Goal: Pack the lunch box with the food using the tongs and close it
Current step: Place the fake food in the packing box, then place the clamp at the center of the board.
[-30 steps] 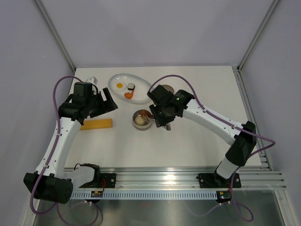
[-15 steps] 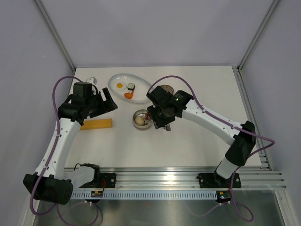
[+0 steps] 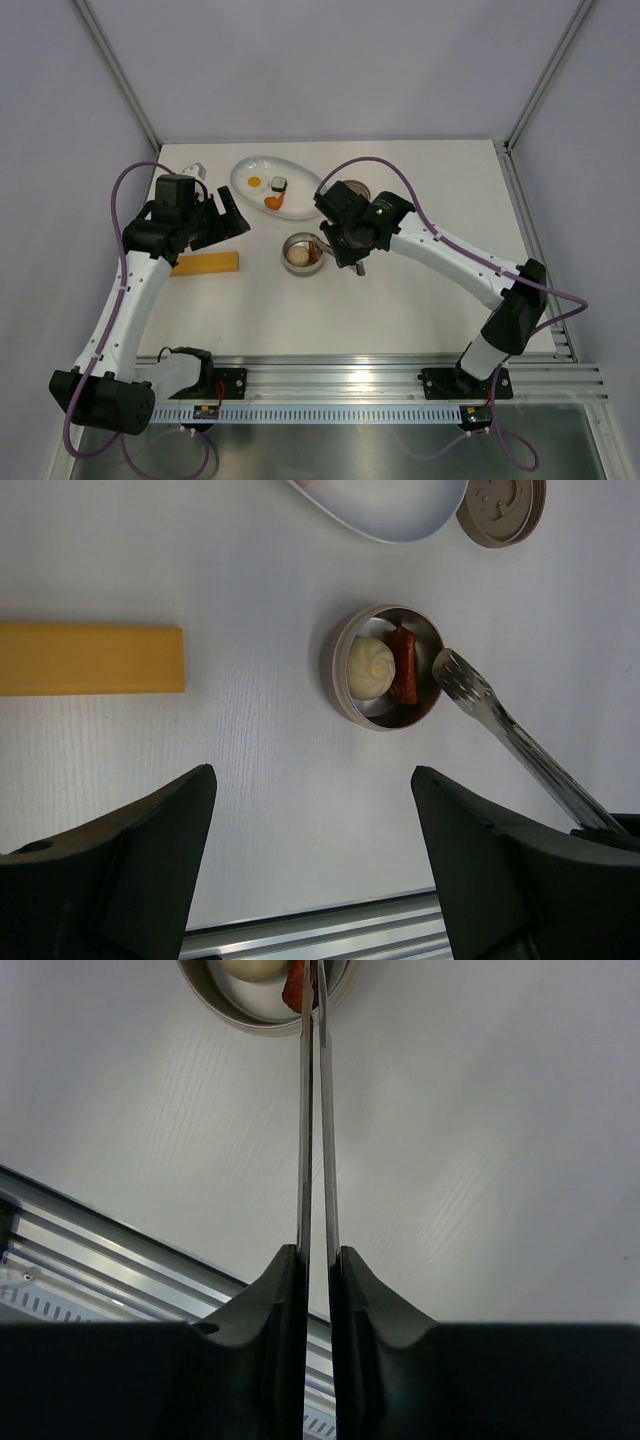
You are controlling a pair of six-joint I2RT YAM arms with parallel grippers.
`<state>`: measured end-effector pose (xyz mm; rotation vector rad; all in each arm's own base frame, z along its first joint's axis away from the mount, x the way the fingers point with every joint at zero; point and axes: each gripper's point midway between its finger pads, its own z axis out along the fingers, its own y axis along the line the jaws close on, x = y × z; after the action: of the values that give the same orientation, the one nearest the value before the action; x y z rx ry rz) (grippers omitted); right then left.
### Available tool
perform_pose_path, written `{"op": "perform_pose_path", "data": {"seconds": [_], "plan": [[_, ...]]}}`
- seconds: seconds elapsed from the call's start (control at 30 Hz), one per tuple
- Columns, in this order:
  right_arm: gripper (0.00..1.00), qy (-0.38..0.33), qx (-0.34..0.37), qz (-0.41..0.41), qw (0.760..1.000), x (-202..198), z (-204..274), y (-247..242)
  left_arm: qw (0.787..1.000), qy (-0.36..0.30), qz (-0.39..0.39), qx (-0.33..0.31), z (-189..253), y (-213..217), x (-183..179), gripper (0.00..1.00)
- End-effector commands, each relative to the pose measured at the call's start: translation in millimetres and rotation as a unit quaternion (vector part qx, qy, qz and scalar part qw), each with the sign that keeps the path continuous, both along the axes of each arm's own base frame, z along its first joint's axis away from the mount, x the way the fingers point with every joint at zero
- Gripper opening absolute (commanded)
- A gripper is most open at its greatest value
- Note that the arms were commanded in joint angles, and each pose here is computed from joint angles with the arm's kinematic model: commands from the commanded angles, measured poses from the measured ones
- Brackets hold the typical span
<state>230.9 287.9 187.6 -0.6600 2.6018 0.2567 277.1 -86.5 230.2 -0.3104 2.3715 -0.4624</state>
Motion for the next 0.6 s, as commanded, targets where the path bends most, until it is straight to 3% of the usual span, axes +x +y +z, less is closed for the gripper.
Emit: {"op": "perform_pose_path", "data": {"seconds": [0.0,0.3,0.57], "plan": [[0.23,-0.088,0.052,-0.027,0.994,14.1,60.3,-2.9,0.999,-0.029,-0.002,-0.013,13.9,-2.8,3.8,0.82],[0.18,-0.170,0.040,-0.118,0.978,51.3,88.0,-45.9,0.999,-0.033,-0.006,-0.019,14.6,-4.6,2.7,0.82],[0.18,-0.225,-0.030,-0.279,0.933,114.9,72.3,-169.0,0.999,-0.032,-0.010,-0.025,12.9,-7.8,3.8,0.82]]}}
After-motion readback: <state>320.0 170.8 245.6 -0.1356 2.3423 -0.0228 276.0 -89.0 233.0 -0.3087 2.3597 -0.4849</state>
